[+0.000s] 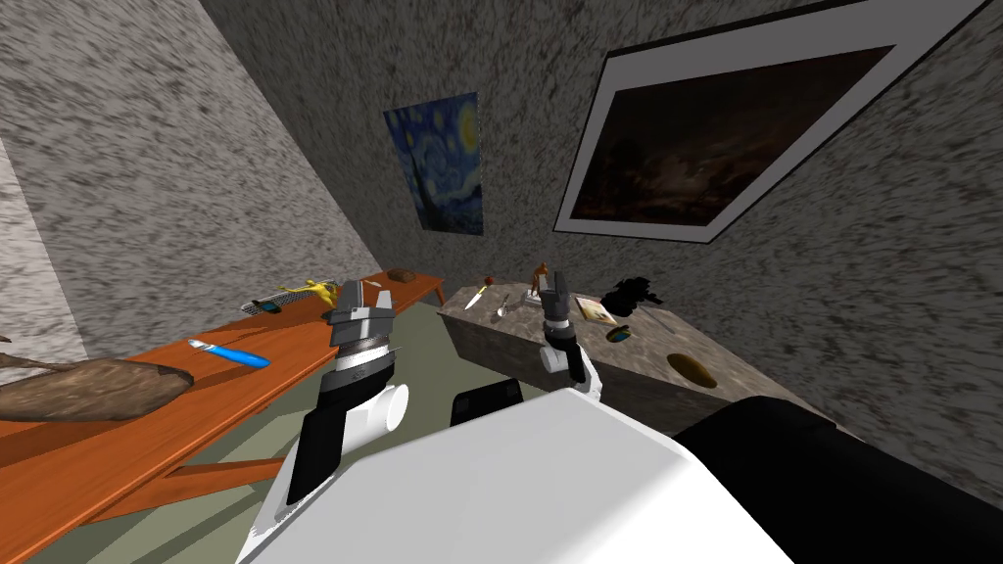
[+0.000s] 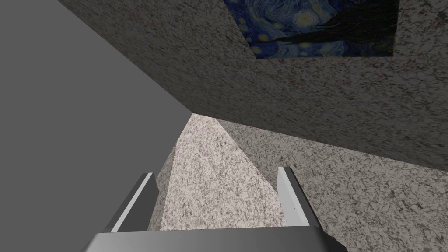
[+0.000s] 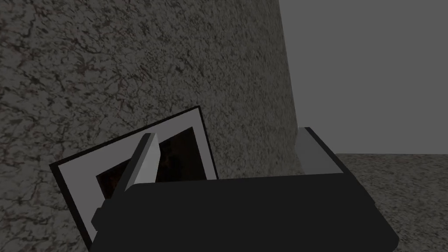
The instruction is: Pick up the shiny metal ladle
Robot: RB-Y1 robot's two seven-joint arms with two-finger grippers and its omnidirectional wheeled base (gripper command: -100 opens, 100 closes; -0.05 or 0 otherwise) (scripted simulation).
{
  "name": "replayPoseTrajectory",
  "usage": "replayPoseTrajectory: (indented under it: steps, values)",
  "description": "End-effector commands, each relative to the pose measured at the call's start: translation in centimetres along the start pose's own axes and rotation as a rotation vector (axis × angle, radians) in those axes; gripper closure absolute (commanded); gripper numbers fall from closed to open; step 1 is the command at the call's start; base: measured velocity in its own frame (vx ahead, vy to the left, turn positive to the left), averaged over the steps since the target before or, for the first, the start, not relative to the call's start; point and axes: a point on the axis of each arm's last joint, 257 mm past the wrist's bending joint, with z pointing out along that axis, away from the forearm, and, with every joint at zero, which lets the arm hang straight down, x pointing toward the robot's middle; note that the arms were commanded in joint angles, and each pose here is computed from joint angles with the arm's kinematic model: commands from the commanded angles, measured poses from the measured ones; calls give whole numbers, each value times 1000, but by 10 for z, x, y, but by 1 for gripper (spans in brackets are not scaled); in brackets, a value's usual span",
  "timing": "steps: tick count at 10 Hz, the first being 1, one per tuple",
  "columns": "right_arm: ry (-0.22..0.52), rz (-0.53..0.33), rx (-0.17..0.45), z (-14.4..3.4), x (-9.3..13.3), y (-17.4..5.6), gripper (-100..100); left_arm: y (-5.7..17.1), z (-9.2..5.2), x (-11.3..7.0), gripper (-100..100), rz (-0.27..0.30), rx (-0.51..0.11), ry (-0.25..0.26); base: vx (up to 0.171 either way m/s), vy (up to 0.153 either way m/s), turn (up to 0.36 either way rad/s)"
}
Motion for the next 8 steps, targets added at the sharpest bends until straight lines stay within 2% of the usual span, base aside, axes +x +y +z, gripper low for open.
replayPoseTrajectory:
  steps: [1,2,4,5,6,7,8]
  values:
    - [87,-48,-21,4,27,-6,-100,0,0,0,0,0,0,0,1,15,-75]
    - [89,-49,-31,7,28,-4,-100,0,0,0,0,0,0,0,2,11,-22]
    - [210,-118,-71,9,66,-10,-100,0,0,0,0,0,0,0,2,11,-82]
    - [214,-123,-88,13,68,-7,-100,0,0,0,0,0,0,0,3,13,-29]
    - [281,-166,-115,12,89,-10,-100,0,0,0,0,0,0,0,3,13,-55]
    - [281,-167,-123,15,89,-9,-100,0,0,0,0,0,0,0,3,11,-31]
    - [352,-217,-152,12,111,-13,-100,0,0,0,0,0,0,0,4,11,-62]
